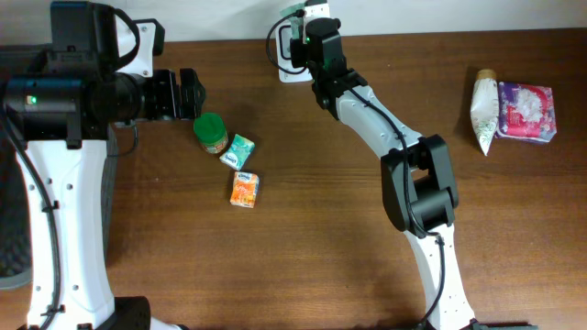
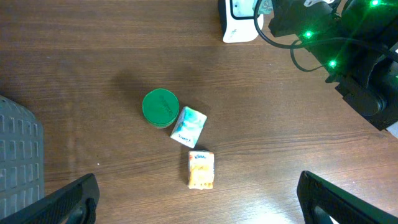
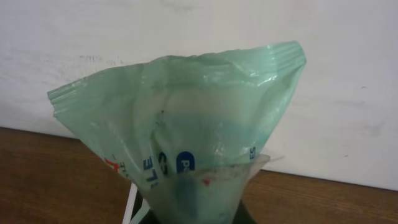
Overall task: Scan the item barcode
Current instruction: 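Hold the green wipes pack up in front of the scanner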
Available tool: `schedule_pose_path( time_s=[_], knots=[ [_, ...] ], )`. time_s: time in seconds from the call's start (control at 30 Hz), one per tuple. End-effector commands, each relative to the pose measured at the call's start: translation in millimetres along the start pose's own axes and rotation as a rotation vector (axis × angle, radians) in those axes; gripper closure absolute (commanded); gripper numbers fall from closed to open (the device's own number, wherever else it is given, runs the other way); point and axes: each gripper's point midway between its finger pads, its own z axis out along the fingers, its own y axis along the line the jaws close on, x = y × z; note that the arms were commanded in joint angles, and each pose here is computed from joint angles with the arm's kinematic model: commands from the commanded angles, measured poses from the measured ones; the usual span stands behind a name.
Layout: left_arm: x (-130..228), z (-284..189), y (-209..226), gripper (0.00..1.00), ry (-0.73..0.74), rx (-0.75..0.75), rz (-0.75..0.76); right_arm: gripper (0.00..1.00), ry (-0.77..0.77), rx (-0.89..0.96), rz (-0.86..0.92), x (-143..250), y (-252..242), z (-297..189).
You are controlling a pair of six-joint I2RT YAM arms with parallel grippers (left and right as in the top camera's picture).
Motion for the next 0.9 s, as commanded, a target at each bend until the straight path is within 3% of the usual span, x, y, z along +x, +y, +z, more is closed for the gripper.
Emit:
schedule_pose_path(
  time_s=[0.0,0.17,0.33,0.57,0.73,0.87],
  knots=[
    [-1,-1,0,0.01,-0.005,0.003,-0.007,0.96,-0.116,-0.022,0.010,-68,6,-30],
    [-1,-1,0,0.01,-0.005,0.003,-0.007,0.96,-0.056,-0.099,-0.002,-49,19,-26],
    [-1,-1,0,0.01,-0.005,0.003,-0.007,0.96,0.026,-0.090,-0.013,8,18,2],
    [-1,-1,0,0.01,-0.005,0.003,-0.007,0.96,0.001,-0.087,-0.009,1,17,2],
    [-1,-1,0,0.01,-0.005,0.003,-0.007,0.96,-0.101,-0.097,0.004,-62,18,-27],
    [-1,-1,0,0.01,-0.005,0.003,-0.007,0.96,0.017,-0.086,-0.011,-11,17,-9]
  ],
)
